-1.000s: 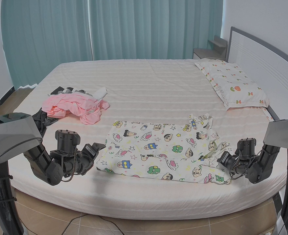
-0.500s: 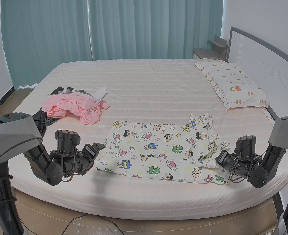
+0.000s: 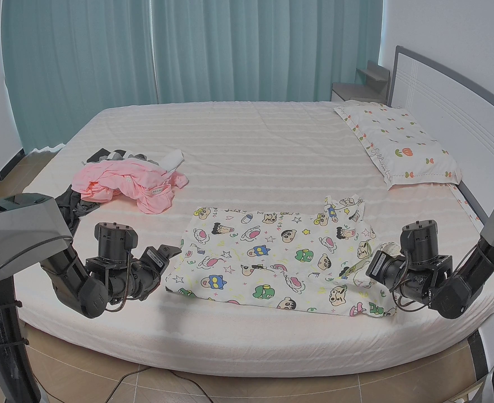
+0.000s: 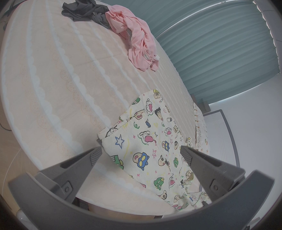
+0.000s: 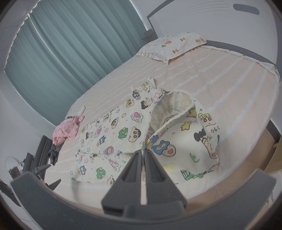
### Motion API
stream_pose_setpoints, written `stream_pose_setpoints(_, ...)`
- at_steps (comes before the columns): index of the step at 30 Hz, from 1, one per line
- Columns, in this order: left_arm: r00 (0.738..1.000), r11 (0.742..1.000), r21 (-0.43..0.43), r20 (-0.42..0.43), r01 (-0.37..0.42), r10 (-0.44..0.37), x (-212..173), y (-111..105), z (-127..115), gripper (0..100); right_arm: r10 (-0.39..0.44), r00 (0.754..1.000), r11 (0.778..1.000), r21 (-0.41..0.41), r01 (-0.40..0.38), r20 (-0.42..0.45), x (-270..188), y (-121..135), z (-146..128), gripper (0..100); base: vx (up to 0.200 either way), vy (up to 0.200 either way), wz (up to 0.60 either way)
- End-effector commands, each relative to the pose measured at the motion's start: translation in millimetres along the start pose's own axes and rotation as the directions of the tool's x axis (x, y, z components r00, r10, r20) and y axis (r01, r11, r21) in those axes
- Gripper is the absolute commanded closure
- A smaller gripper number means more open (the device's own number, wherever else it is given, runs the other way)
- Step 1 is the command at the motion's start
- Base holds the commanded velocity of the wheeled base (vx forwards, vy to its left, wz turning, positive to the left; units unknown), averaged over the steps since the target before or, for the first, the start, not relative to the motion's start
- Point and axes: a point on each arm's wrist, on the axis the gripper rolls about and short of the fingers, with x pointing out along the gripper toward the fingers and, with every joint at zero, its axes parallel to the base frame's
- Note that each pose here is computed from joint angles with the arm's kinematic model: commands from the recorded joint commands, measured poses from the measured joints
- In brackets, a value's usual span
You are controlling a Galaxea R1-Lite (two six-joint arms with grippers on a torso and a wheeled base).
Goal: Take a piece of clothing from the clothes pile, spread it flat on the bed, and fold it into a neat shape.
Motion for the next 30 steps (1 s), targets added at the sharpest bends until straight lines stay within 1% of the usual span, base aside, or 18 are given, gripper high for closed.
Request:
stream_pose_setpoints(1, 1.000, 1.000, 0.000, 0.001, 0.001, -0.001, -0.1, -0.2, 0.1, 0, -0.016, 1.000, 1.000, -0.022, 0.016, -0.024, -2.2, -0.2, -11.9, 100, 0.000, 0.000, 0.00)
stream_pose_setpoints(4, 1.000, 1.000, -0.001, -0.002, -0.003, 0.003, -0.5, 0.9, -0.6, 0, -0.044, 0.999, 0.998, -0.038, 0.043, -0.024, -4.9, -2.4, -19.0, 100, 0.000, 0.000, 0.00)
stream_pose_setpoints(8, 1.000, 1.000, -0.001, -0.001, -0.002, 0.002, -0.3, 0.5, -0.4, 0, -0.054, 0.998, 0.997, -0.059, 0.051, -0.040, -11.3, -2.7, -28.7, 100, 0.000, 0.000, 0.00)
stream_pose_setpoints(12, 1.000, 1.000, -0.001, -0.002, -0.003, 0.003, -0.5, 0.9, -0.6, 0, -0.074, 0.997, 0.995, -0.072, 0.071, -0.038, -13.0, -2.5, -35.2, 100, 0.000, 0.000, 0.00)
stream_pose_setpoints(16, 1.000, 1.000, -0.001, -0.002, -0.003, 0.003, -0.5, 0.9, -0.6, 0, -0.081, 0.994, 0.993, -0.094, 0.075, -0.067, -19.7, -5.0, -45.1, 100, 0.000, 0.000, 0.00)
stream_pose_setpoints(17, 1.000, 1.000, -0.001, -0.002, -0.003, 0.003, -0.5, 0.9, -0.6, 0, -0.084, 0.994, 0.992, -0.099, 0.076, -0.075, -22.2, -6.3, -47.7, 0, 0.000, 0.000, 0.00)
stream_pose_setpoints(21, 1.000, 1.000, -0.001, -0.002, -0.003, 0.003, -0.5, 0.9, -0.6, 0, -0.085, 0.991, 0.990, -0.120, 0.072, -0.100, -31.0, -9.1, -55.0, 0, 0.000, 0.000, 0.00)
stream_pose_setpoints(24, 1.000, 1.000, -0.001, -0.002, -0.003, 0.003, -0.5, 0.9, -0.6, 0, -0.068, 0.992, 0.993, -0.102, 0.057, -0.104, -44.6, -10.5, -56.7, 0, 0.000, 0.000, 0.00)
stream_pose_setpoints(27, 1.000, 1.000, -0.001, -0.002, -0.003, 0.003, -0.5, 0.9, -0.6, 0, -0.067, 0.993, 0.995, -0.084, 0.059, -0.100, -50.5, -14.5, -53.4, 0, 0.000, 0.000, 0.00)
stream_pose_setpoints(30, 1.000, 1.000, 0.001, -0.002, -0.003, 0.003, -0.5, 0.9, -0.6, 0, -0.099, 0.991, 0.994, -0.046, 0.095, -0.086, -43.8, -25.4, -42.6, 0, 0.000, 0.000, 0.00)
